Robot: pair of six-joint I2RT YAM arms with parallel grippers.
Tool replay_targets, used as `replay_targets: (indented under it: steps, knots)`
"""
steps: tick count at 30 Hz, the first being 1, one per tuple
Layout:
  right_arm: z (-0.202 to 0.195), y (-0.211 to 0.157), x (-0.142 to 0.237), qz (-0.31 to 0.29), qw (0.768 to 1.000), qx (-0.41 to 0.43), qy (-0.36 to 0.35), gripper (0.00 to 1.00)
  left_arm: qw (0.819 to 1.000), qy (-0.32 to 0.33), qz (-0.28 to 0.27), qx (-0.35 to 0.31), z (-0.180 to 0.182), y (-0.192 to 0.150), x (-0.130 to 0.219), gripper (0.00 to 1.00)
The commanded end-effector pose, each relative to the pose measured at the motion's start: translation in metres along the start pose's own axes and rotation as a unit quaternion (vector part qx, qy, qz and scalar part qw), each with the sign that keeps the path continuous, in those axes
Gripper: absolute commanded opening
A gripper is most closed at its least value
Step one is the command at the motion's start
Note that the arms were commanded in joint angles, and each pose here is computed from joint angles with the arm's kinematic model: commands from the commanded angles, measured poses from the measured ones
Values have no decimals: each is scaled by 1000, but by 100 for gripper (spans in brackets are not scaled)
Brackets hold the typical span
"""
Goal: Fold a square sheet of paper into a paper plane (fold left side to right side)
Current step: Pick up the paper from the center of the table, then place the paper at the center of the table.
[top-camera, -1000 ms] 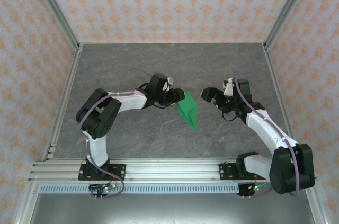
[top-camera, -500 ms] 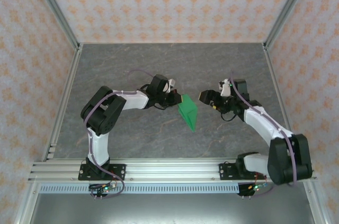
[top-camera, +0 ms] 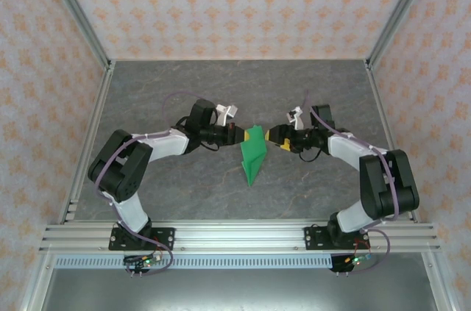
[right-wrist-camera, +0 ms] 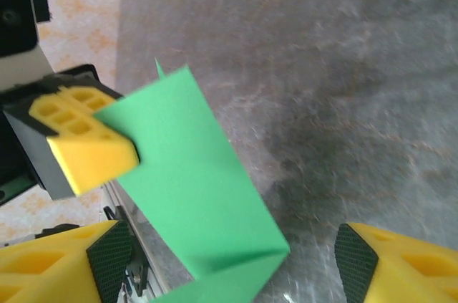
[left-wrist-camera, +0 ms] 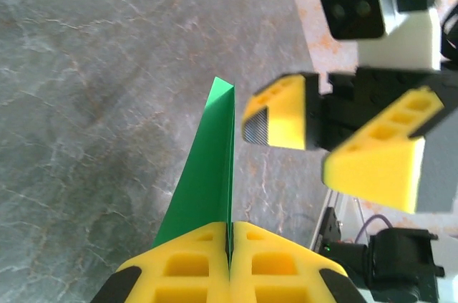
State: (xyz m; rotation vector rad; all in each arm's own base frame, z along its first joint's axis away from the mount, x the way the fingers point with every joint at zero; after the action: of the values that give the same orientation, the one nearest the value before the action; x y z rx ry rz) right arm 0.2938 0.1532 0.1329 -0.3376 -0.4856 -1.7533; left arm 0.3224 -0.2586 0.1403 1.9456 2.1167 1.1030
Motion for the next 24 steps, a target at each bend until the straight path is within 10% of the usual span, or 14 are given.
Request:
replay_targets:
  steps: [1, 24]
  knots:
    - [13, 7, -5, -3, 997, 45, 68, 77, 998, -44, 4, -44, -23, 0, 9, 0]
    - [14, -13, -13, 57, 991, 60, 104, 46, 996, -57, 4, -66, -30, 1, 12, 0]
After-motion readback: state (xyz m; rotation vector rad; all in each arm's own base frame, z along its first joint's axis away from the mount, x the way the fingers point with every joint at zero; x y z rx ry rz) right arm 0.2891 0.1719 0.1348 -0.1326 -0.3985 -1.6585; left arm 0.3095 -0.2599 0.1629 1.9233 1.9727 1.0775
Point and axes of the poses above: each hand's point on the last joint's axis, 136 mm out from that joint toward the fingers, its own x axis back along the fingers, its own z axis along the line the jaws close on, y = z × x, the point moved 5 cm from there along x, back along the fingers, and after that the axes turned 10 degrees about -x, right-handed, at the moved point
